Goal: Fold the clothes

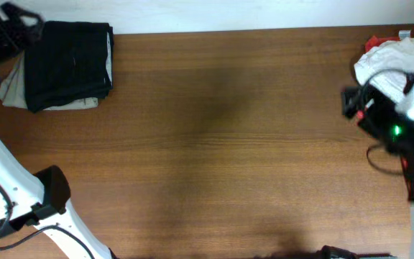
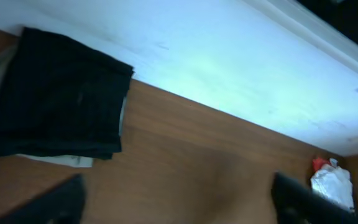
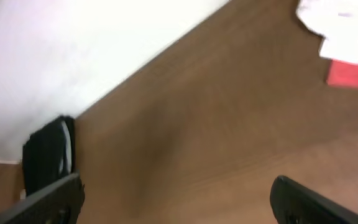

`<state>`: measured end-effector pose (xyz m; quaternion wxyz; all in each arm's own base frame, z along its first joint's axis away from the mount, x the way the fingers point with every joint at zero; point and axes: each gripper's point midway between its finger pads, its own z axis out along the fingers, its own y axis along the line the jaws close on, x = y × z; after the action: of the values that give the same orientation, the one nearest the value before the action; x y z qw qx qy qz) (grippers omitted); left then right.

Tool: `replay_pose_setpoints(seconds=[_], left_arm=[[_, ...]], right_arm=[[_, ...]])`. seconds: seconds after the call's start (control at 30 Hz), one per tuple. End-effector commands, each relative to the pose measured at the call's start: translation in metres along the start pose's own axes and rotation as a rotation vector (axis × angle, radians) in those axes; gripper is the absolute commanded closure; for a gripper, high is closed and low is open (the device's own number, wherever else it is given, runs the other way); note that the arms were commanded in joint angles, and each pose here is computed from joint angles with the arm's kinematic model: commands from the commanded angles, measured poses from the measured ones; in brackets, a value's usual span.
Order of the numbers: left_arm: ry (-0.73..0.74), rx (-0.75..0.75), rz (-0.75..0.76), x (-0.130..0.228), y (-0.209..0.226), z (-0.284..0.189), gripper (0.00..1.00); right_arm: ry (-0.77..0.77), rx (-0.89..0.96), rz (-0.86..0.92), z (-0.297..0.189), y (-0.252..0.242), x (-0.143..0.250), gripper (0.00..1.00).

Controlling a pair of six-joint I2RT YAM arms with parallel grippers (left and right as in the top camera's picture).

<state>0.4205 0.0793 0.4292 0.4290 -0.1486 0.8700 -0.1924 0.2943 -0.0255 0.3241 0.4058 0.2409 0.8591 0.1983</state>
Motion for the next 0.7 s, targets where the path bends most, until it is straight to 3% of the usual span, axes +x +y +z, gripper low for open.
replay_pose_setpoints(seconds=[0.0, 0.27, 0.67], left_arm=[[0.026, 0.008, 0.003, 0.003, 0.001, 0.008, 0.01], [0.028, 0.008, 0.002, 0.004, 0.002, 0.008, 0.01], [0.027, 0.007, 0.002, 0.004, 0.002, 0.008, 0.01]], right_arm=[[0.018, 0.118, -0.034, -0.020, -0.020, 0.020, 0.01], [0.063, 0.161, -0.015, -0.029, -0.029, 0.037, 0.01], [0.226, 0.226, 0.044, 0.019, -0.052, 0.043, 0.01]])
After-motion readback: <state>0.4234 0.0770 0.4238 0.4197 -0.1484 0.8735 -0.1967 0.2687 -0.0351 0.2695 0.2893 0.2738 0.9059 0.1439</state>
